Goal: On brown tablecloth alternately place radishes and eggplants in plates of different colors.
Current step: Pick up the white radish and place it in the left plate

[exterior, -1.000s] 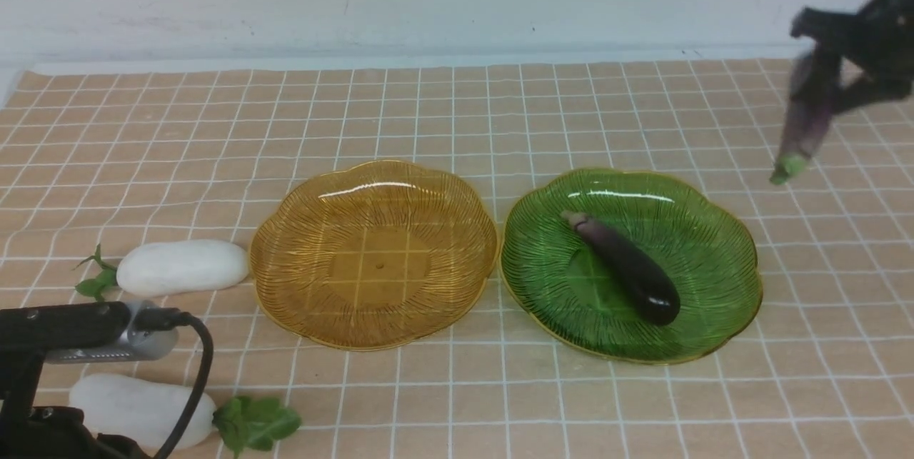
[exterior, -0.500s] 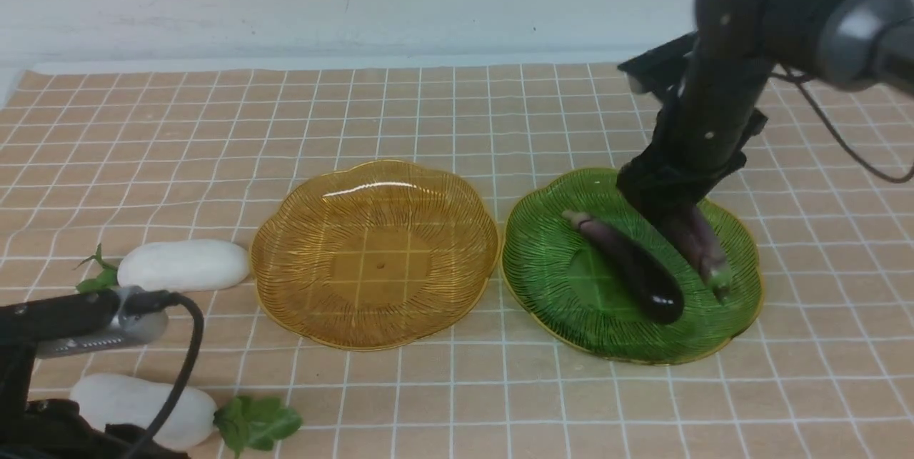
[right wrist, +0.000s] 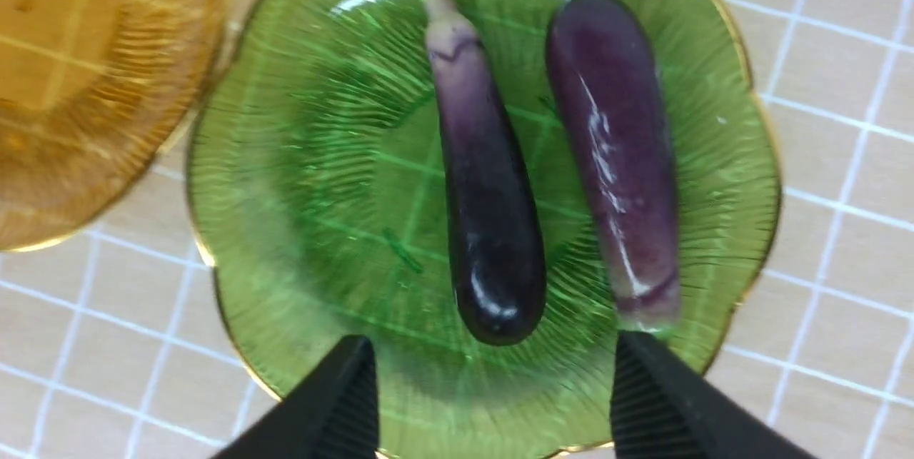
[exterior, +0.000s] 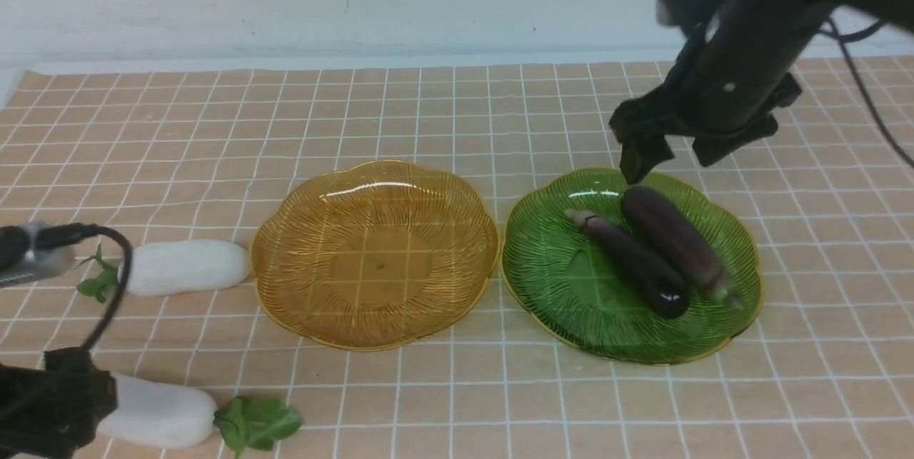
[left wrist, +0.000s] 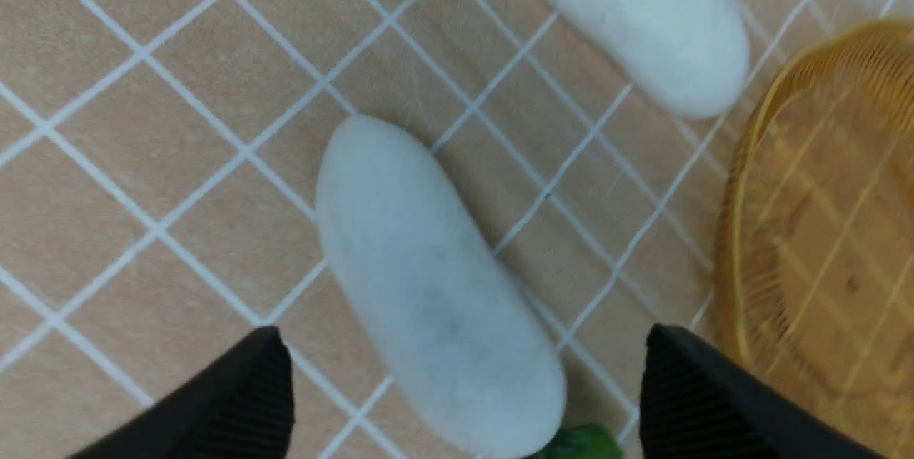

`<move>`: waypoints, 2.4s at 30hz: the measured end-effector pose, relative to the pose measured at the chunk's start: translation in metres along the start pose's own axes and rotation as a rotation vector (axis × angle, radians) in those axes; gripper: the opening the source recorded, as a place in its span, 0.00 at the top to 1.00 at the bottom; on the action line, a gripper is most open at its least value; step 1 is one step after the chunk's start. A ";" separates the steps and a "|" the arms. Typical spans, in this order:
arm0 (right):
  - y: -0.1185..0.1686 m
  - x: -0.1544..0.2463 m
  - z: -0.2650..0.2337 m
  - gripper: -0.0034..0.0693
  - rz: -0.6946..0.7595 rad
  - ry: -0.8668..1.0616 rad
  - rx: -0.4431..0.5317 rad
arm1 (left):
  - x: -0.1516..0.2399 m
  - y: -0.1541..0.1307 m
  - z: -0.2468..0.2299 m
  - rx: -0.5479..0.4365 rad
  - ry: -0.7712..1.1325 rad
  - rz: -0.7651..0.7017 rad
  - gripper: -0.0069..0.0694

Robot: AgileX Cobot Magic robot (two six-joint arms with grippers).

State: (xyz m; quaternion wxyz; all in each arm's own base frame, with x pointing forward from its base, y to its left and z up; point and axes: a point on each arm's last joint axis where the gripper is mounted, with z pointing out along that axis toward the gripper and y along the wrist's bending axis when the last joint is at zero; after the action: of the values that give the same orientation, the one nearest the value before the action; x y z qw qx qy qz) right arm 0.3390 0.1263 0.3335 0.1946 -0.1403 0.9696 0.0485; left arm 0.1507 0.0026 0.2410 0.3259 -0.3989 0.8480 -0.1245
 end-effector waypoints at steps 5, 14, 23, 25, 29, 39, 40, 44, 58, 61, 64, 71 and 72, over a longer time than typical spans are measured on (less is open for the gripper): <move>-0.001 0.000 0.000 0.43 -0.007 0.000 0.016 | -0.002 -0.003 0.020 -0.042 0.023 -0.134 0.14; 0.001 0.000 0.000 0.43 0.003 0.001 -0.006 | 0.002 -0.005 0.071 -0.121 0.095 -0.155 0.14; 0.001 0.000 0.000 0.43 0.004 0.002 -0.010 | 0.009 -0.002 0.106 -0.168 0.143 -0.172 0.14; 0.001 0.000 0.000 0.43 0.004 0.002 -0.010 | 0.011 -0.001 0.111 -0.183 0.154 -0.171 0.14; 0.001 0.000 0.000 0.43 0.004 0.002 -0.010 | 0.012 0.000 0.115 -0.192 0.167 -0.127 0.19; 0.001 0.000 0.000 0.43 0.004 0.002 -0.012 | -0.015 -0.045 0.072 -0.056 0.148 0.190 0.42; 0.001 0.000 0.000 0.44 0.004 0.002 -0.014 | -0.024 -0.065 0.063 -0.026 0.170 0.259 0.43; 0.004 0.008 -0.007 0.55 -0.021 -0.003 -0.048 | -0.044 -0.125 0.046 0.089 0.272 0.477 0.43; -0.004 0.122 -0.066 0.97 -0.065 -0.030 -0.038 | 0.010 -0.260 0.172 0.282 0.548 0.914 0.27; -0.006 0.124 -0.065 0.97 -0.073 -0.026 -0.017 | 0.017 -0.265 0.179 0.286 0.575 0.952 0.15; -0.007 0.124 -0.065 0.97 -0.077 -0.026 -0.009 | 0.004 -0.268 0.172 0.261 0.577 0.942 0.14; -0.009 0.124 -0.065 0.97 -0.090 -0.028 0.011 | -0.075 -0.260 0.117 0.092 0.425 1.094 0.84; -0.009 0.124 -0.065 0.97 -0.091 -0.028 0.011 | -0.087 -0.252 0.109 0.051 0.394 1.115 0.88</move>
State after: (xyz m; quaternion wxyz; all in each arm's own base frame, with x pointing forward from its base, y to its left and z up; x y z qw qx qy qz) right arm 0.2082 0.0769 0.3445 0.2107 -0.1826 0.9597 0.0362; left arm 0.4128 -0.0901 0.3168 0.1878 0.1453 0.9710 -0.0265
